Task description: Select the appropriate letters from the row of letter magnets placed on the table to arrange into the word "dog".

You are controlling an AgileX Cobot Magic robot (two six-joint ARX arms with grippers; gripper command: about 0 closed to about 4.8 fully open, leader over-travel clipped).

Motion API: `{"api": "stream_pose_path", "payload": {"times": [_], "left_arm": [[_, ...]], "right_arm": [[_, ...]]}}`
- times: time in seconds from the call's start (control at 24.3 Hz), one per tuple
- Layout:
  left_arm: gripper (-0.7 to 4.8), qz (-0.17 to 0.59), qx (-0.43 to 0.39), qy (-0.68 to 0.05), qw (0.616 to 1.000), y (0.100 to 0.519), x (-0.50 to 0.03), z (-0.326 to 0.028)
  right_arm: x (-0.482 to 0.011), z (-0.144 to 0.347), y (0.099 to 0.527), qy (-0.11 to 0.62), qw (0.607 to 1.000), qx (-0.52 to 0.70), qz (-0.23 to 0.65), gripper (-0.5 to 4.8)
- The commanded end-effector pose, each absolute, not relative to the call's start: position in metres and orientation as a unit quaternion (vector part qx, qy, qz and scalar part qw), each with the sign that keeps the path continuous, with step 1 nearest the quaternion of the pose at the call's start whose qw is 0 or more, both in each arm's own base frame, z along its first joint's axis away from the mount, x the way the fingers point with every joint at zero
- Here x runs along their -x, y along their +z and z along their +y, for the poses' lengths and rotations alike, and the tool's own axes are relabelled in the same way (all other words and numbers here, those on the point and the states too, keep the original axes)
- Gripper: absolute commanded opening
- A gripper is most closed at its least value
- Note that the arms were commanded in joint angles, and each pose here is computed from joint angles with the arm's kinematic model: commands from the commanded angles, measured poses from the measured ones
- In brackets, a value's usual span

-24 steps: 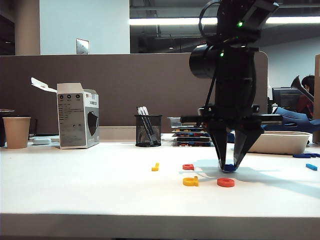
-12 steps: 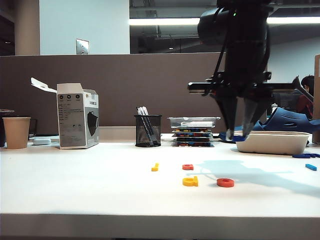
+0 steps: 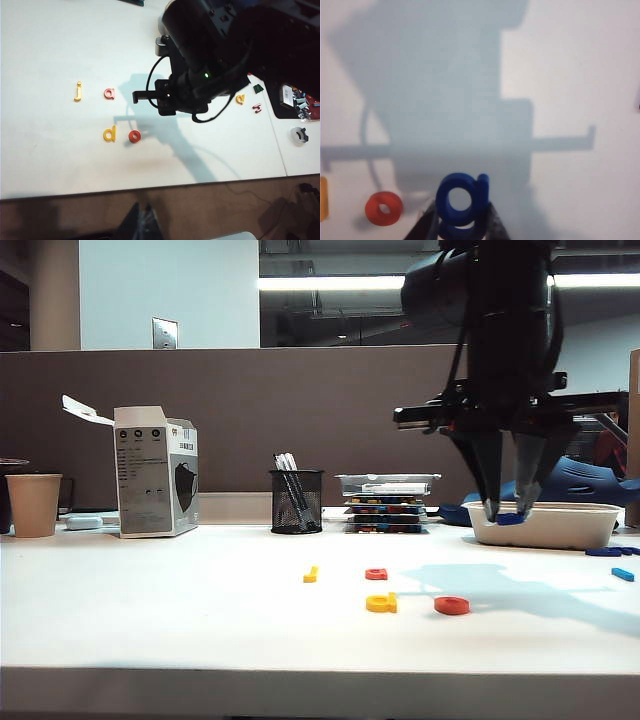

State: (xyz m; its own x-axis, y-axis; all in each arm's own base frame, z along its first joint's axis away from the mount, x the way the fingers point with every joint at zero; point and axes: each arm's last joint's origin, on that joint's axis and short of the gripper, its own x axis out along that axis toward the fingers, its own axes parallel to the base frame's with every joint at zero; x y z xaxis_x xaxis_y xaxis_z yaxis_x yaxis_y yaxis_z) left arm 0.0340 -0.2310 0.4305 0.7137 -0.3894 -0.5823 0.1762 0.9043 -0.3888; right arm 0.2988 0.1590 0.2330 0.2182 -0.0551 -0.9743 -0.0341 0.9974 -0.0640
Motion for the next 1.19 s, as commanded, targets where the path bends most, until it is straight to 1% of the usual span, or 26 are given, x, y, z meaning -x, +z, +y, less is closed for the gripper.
{"api": "stream_pose_path", "payload": {"times": [0.04, 0.25, 0.45, 0.54, 0.82, 1.19], "left_arm": [[-0.05, 0.343, 0.153, -0.156, 0.914, 0.431, -0.034, -0.230], [-0.05, 0.343, 0.153, -0.156, 0.913, 0.431, -0.034, -0.230], [-0.05, 0.343, 0.153, -0.156, 0.913, 0.431, -0.034, -0.230], [-0.05, 0.343, 0.153, -0.156, 0.913, 0.431, -0.034, -0.230], [-0.05, 0.343, 0.153, -0.156, 0.913, 0.431, -0.034, -0.230], [-0.05, 0.343, 0.153, -0.156, 0.913, 0.431, -0.034, -0.230]], "right_arm": [[-0.287, 0.154, 0.232, -0.007, 0.785, 0.020, 0.619, 0.85], [-0.260, 0.140, 0.226, 0.009, 0.801, -0.002, 0.599, 0.85], [-0.260, 0.141, 0.226, 0.034, 0.808, -0.023, 0.588, 0.85], [-0.261, 0.144, 0.224, 0.056, 0.808, -0.042, 0.585, 0.85], [-0.252, 0.139, 0.196, 0.049, 0.799, -0.043, 0.598, 0.85], [-0.252, 0.139, 0.181, 0.064, 0.805, -0.057, 0.587, 0.85]]}}
